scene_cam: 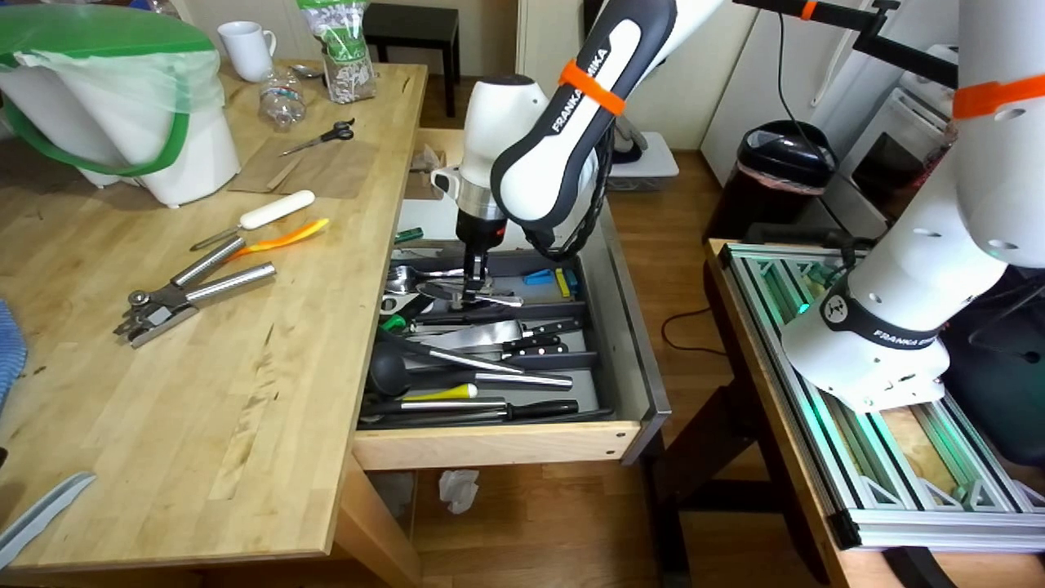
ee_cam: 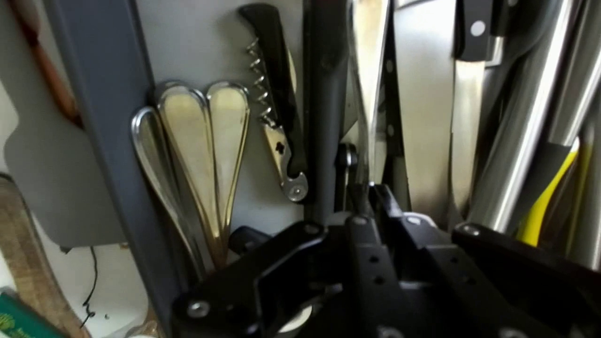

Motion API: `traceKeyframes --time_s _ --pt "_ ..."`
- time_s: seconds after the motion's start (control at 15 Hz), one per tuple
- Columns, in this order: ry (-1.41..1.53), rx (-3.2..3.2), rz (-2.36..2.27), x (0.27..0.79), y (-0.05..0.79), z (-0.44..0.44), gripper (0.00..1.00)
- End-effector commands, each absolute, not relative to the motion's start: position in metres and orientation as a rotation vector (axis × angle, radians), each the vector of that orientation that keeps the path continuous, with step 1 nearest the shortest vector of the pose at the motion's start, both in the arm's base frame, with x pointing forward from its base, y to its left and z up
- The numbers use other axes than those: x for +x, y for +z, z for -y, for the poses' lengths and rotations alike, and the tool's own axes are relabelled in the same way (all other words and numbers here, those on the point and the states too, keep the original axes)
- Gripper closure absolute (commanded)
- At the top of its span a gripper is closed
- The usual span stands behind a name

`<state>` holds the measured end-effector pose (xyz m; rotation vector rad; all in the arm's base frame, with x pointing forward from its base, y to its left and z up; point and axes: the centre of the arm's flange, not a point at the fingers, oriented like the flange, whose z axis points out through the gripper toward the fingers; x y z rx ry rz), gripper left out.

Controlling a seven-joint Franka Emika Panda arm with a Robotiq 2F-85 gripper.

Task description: Remove the silver spoon from the drawer and put it on the counter

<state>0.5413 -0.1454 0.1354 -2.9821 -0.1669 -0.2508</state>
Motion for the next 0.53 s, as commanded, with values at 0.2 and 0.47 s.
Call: traceKeyframes --time_s 0.2,0.47 --pt "-0.128 -2.811 0.282 0.532 0.221 0.155 0.98" --pt "-0.016 -2.691 0.322 0.531 0.249 0.153 0.98"
